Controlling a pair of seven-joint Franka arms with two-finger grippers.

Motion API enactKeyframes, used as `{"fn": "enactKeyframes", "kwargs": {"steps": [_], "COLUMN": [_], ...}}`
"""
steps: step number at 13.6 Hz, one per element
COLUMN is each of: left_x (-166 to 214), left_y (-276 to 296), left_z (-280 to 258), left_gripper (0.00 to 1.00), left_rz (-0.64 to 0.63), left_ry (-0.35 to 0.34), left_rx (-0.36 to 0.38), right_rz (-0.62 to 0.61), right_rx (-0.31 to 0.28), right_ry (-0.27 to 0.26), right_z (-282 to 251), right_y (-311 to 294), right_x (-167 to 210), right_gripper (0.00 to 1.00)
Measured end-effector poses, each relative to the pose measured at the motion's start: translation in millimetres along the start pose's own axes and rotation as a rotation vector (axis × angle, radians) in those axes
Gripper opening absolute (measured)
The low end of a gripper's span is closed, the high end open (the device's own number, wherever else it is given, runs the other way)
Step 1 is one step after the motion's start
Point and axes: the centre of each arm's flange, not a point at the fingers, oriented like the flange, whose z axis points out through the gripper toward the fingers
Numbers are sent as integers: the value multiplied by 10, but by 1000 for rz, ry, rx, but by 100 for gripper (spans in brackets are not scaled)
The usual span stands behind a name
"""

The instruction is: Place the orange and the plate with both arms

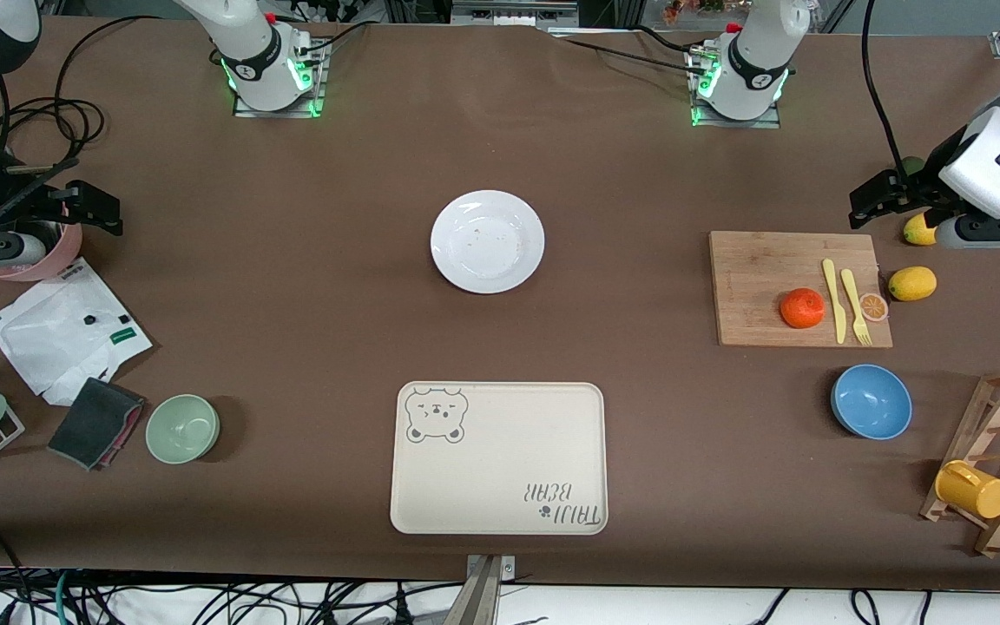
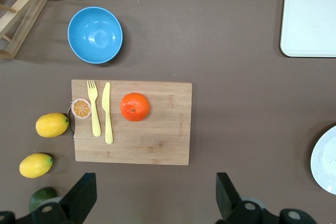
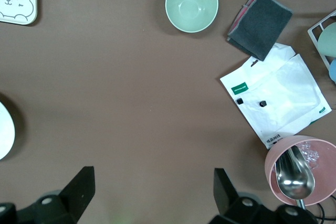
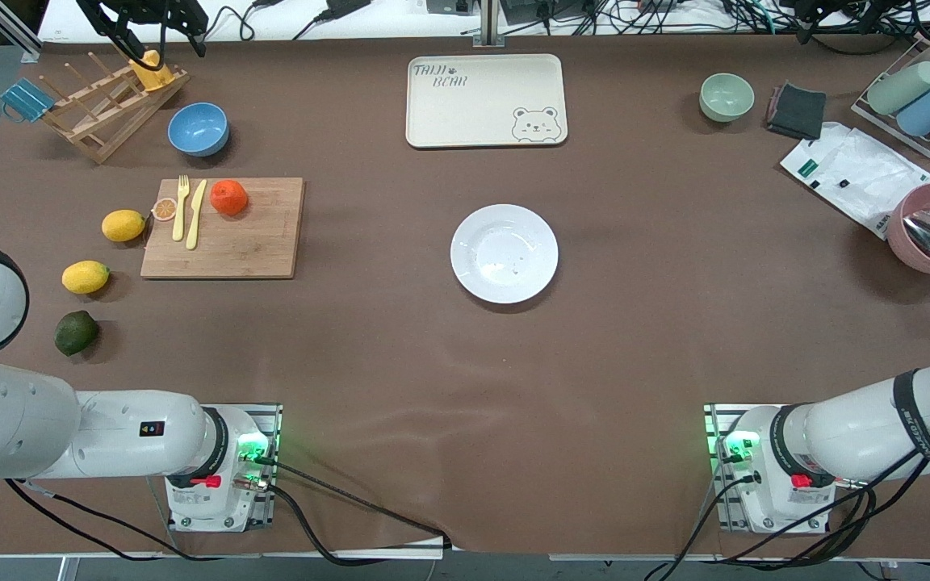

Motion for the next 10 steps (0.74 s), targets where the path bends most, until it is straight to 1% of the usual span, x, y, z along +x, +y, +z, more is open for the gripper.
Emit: {"fn": "enactKeyframes", "kwargs": {"steps": [5, 10], "left_x": [0, 1], "left_y": [-3, -8], "left_z": [0, 1], "left_gripper": [100, 100], "left_rz": [-1, -1], "left_ry": [0, 0], "left_rx": [0, 0], "right_rz": [5, 5], "right_rx": [0, 0], "right_ry": [15, 16], "right_z": [-85, -88], "right_y": [-12, -29], "right_x": [-44, -43], "right_gripper": [100, 100]}}
